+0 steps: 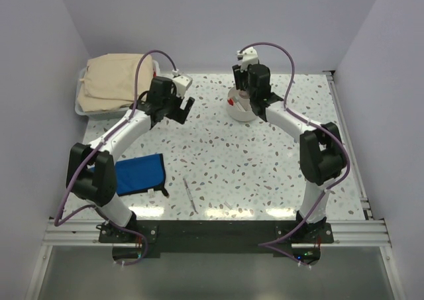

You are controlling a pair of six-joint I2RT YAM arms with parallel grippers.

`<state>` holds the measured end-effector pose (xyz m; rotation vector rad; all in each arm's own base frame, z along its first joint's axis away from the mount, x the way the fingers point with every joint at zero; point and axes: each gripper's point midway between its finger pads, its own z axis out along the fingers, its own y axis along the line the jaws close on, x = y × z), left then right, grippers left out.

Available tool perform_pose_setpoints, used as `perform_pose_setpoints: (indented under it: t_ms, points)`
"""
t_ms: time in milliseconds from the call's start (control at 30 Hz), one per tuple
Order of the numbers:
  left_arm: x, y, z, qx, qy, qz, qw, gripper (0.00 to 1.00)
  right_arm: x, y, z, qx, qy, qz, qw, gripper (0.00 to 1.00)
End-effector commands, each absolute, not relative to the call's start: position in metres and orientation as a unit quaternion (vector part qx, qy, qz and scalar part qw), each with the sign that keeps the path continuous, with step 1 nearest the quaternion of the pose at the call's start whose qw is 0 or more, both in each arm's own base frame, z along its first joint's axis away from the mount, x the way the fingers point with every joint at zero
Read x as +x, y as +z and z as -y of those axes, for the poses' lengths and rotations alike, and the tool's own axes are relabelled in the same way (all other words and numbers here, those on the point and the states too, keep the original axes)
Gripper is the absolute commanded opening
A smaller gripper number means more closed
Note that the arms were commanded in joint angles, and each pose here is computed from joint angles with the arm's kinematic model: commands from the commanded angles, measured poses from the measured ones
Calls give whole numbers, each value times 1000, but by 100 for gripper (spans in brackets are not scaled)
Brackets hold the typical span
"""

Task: Sort the stationery into containers
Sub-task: Place the stationery in the storage box.

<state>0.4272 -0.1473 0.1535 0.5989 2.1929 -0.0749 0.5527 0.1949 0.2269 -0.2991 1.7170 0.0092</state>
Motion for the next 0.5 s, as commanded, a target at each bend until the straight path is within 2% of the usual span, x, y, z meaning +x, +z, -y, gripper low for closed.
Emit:
perform_pose_setpoints:
  t_ms: [0, 467]
  points:
    - [443, 174, 153, 228, -39, -862, 451, 96, 560, 257, -187, -97, -2, -736, 670, 0]
    - [445, 172, 154, 225, -40, -864, 449, 96, 552, 218, -176, -90, -21, -759, 644, 0]
